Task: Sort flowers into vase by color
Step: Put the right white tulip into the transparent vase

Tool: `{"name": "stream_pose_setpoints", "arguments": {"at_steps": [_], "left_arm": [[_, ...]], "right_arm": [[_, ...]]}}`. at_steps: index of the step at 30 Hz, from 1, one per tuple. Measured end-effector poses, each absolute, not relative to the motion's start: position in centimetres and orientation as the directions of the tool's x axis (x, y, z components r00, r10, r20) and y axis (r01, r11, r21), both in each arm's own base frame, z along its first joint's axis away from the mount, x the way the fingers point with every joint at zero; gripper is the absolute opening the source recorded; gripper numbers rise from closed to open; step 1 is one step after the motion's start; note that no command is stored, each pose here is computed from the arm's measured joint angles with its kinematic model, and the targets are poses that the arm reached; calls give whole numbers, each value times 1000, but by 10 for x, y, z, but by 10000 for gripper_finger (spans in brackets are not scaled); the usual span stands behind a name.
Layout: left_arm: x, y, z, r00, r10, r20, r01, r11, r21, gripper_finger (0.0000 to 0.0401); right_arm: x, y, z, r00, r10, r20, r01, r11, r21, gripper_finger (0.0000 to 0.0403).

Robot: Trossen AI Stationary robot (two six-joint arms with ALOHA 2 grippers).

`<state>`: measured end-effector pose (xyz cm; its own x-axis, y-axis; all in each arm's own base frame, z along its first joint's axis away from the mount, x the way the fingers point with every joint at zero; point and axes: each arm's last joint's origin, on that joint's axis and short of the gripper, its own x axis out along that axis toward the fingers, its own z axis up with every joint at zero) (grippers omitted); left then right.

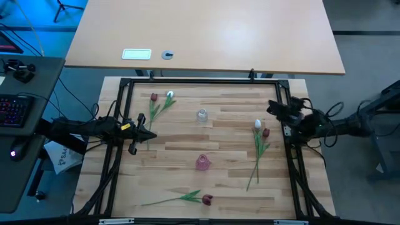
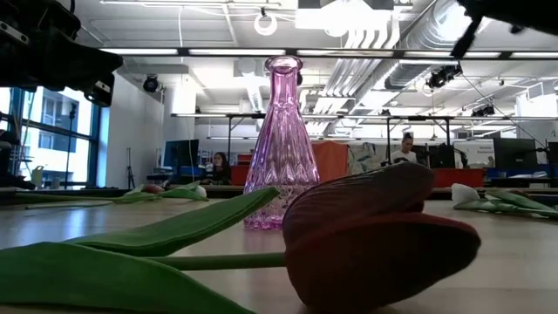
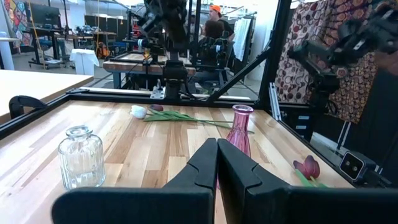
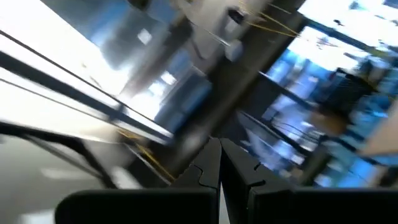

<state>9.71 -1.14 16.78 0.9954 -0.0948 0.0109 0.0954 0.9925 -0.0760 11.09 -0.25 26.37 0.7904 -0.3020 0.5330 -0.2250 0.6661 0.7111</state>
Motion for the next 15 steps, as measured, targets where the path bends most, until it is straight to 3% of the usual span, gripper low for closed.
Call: {"name": "stream_pose_setpoints", "arguments": {"at_steps": [7,11,15], "left_arm": [[97,-11,168,995,-95,11,95,993,-76,0],[97,-11,168,995,-95,11,95,993,-76,0],[97,-11,168,995,-95,11,95,993,-76,0]], "right_arm": [[203,16,285,950,-234,206,35,737,675,0],[249,17,287,967,-253,15,183,738,650,0],[273,15,281,921,-171,-351,371,662,651,1]]}}
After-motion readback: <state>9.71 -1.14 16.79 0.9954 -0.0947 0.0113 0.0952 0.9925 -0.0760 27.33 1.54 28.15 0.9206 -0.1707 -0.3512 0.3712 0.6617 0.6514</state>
